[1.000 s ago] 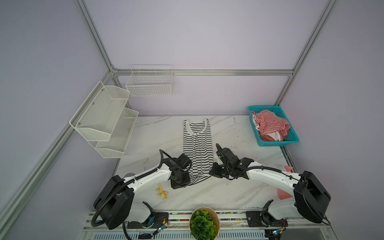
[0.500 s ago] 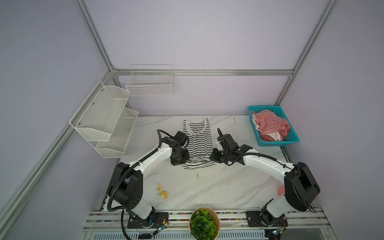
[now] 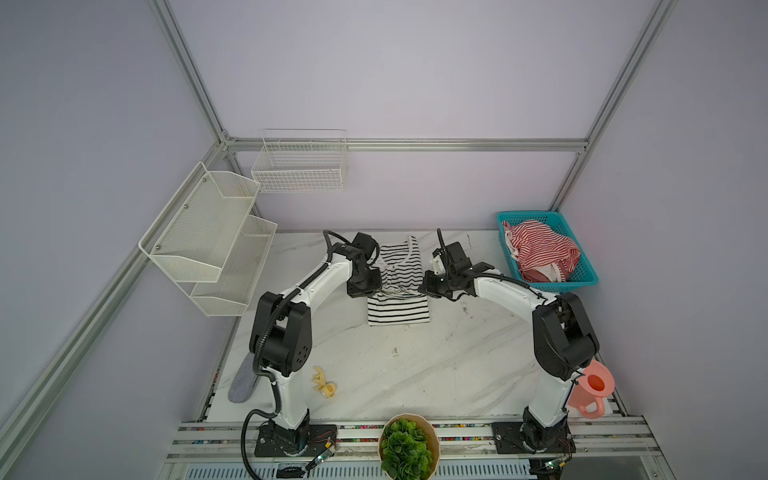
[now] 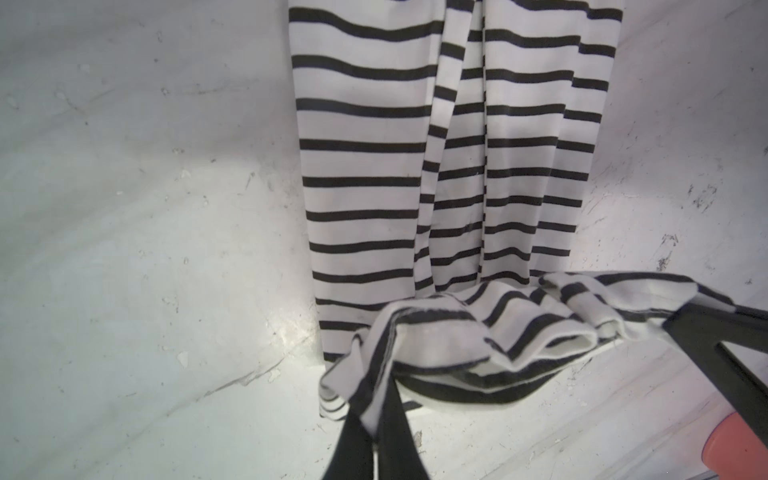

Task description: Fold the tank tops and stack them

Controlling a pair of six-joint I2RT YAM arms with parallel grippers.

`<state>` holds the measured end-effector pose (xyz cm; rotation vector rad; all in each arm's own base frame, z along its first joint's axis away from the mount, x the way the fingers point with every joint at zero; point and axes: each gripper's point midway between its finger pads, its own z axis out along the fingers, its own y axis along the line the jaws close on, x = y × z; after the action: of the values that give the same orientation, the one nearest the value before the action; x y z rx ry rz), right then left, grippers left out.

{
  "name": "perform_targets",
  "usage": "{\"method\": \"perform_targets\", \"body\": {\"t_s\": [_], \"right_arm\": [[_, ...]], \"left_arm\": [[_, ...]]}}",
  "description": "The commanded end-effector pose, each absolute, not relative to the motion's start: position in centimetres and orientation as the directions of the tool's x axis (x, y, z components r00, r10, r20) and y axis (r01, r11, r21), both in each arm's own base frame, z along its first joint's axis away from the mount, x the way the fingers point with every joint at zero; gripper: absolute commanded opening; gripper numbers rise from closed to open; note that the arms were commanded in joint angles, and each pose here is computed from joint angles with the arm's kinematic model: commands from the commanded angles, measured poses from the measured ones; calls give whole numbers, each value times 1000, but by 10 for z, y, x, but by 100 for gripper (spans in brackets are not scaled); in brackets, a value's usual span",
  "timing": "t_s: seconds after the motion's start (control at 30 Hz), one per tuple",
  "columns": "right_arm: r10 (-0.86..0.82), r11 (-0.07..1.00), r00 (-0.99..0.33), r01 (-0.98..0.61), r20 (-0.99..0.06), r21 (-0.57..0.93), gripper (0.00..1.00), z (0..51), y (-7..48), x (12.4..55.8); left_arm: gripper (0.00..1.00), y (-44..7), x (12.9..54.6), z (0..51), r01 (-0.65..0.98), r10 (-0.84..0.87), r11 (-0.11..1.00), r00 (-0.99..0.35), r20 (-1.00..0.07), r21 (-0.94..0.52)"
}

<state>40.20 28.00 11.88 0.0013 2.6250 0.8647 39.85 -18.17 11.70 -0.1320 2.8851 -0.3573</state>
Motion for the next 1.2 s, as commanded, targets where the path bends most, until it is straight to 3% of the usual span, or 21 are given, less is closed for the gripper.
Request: {"method": "perform_targets", "body": {"t_s": [0.0,0.37,0.87,1.0,1.17], "right_arm": [[96,803,-929,-140,-358,580,0,121,279,415],[117,782,-926,-136,-358,608,0,114,278,455],[121,759,-937,-125,-327,639,0,95,276,481],[117,755,-938,-129,-325,643,1,87,279,490],[132,745,-931,-134,-341,653,13,87,277,507]], "left_arm": [[0,-187,425,146,-8,-95,956,-953,-286,-292],[0,-184,467,136,-15,-108,951,-952,-286,-310],[0,-177,493,118,-36,-124,952,-953,-278,-302],[10,-174,503,118,-53,-145,950,-947,-286,-307],[19,-168,519,122,-78,-179,947,-933,-312,-312]]}}
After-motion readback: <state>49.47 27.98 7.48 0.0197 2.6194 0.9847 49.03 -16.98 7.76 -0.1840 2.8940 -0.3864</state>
